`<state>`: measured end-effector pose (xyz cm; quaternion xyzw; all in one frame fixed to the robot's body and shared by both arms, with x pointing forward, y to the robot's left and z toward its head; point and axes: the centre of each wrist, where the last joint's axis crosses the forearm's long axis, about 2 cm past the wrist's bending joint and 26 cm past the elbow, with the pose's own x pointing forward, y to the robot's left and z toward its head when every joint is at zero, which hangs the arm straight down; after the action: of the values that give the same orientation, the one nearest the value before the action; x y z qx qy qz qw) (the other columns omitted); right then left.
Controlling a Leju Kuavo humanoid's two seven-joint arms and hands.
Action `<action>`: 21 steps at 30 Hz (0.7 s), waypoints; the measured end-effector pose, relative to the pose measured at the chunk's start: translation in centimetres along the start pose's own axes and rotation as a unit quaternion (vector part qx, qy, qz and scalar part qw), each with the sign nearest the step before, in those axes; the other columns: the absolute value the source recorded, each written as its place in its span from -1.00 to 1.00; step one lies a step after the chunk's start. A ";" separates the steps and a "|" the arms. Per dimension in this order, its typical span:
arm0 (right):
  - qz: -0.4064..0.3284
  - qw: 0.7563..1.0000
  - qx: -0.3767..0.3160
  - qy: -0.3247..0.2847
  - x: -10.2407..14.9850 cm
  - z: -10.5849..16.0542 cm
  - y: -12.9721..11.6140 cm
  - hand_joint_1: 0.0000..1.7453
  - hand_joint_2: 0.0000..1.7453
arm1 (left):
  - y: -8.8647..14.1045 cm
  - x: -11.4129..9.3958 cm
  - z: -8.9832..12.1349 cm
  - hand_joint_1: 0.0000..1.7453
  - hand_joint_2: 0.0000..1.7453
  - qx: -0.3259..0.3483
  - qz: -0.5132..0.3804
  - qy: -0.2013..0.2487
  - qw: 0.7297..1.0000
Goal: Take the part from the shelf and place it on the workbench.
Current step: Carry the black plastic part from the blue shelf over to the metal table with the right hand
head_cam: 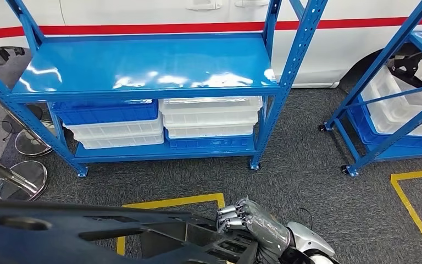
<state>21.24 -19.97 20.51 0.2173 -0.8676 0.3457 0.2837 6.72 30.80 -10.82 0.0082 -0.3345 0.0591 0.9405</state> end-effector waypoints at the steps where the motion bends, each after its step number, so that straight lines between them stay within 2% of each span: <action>1: 0.000 1.000 0.000 0.001 0.0 0.1 0.0 1.00 1.00 | 0.1 -0.1 0.0 -1.00 -1.00 0.002 -0.001 0.002 1.000; 7: 0.001 1.000 -0.001 0.005 -0.1 0.3 0.2 1.00 1.00 | 0.8 -0.2 0.2 -1.00 -1.00 0.006 -0.008 0.008 1.000; 12: 0.006 1.000 -0.002 0.003 -0.1 0.2 0.0 1.00 1.00 | 0.4 -0.3 0.2 -1.00 -1.00 0.000 -0.007 0.008 1.000; 21: 0.006 0.999 -0.032 0.011 -0.1 0.8 0.2 1.00 1.00 | 1.0 -0.6 0.4 -1.00 -1.00 0.003 -0.011 0.013 1.000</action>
<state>20.95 -20.42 19.82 0.1988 -0.8765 0.3219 0.2978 5.86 31.72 -10.91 0.0142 -0.3224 0.0497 0.9452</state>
